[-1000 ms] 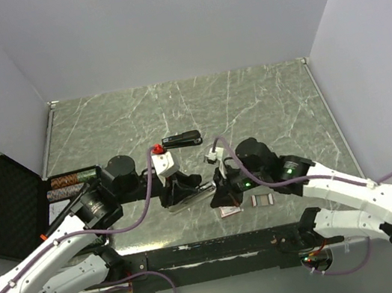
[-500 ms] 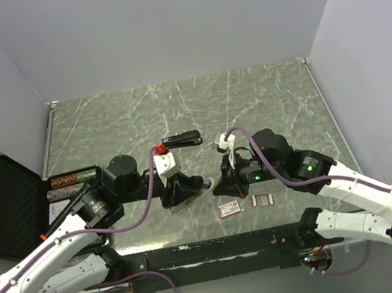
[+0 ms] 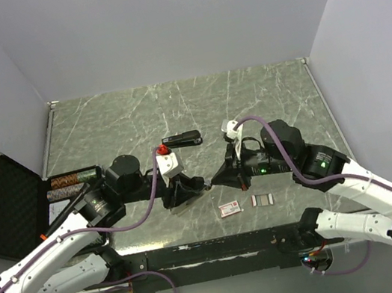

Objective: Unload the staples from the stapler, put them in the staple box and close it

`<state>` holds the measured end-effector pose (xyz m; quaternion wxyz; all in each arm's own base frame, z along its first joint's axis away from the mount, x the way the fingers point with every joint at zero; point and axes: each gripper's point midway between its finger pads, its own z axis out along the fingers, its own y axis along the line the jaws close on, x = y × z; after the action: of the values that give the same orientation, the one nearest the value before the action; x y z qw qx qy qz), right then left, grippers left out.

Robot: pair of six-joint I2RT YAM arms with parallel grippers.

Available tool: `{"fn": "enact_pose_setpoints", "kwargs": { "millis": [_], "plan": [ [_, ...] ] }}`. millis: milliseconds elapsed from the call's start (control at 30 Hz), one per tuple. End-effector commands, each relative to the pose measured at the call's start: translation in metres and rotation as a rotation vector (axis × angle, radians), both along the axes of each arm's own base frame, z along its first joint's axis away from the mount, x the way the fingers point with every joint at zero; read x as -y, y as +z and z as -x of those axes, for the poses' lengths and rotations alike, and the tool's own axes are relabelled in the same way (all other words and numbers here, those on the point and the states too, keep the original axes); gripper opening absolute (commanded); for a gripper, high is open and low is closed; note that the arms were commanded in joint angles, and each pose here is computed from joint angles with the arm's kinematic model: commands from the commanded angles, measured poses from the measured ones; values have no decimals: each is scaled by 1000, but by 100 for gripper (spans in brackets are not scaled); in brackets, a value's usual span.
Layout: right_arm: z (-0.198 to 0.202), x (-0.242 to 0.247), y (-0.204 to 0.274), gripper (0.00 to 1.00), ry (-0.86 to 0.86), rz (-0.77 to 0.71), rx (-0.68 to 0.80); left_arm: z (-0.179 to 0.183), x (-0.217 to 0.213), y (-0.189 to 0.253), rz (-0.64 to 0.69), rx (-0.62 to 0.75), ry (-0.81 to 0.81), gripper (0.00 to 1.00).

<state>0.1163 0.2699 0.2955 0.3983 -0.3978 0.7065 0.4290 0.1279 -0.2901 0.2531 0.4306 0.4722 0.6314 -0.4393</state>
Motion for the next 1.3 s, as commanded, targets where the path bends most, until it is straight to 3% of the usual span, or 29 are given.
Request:
{"fn": "enact_pose_setpoints", "kwargs": {
  "millis": [0, 233, 833, 1267],
  "plan": [
    [-12, -6, 13, 0, -38, -26, 31, 2, 6, 30, 89, 62, -28, 1],
    [-26, -19, -4, 0, -69, -11, -5, 5, 5, 35, 110, 67, -37, 1],
    [-7, -13, -86, 0, -67, 99, -173, -9, 3, 59, 183, 106, 59, 1],
    [-31, -2, -67, 0, -172, 160, -68, -8, 11, 38, 106, 63, 34, 1]
  ]
}}
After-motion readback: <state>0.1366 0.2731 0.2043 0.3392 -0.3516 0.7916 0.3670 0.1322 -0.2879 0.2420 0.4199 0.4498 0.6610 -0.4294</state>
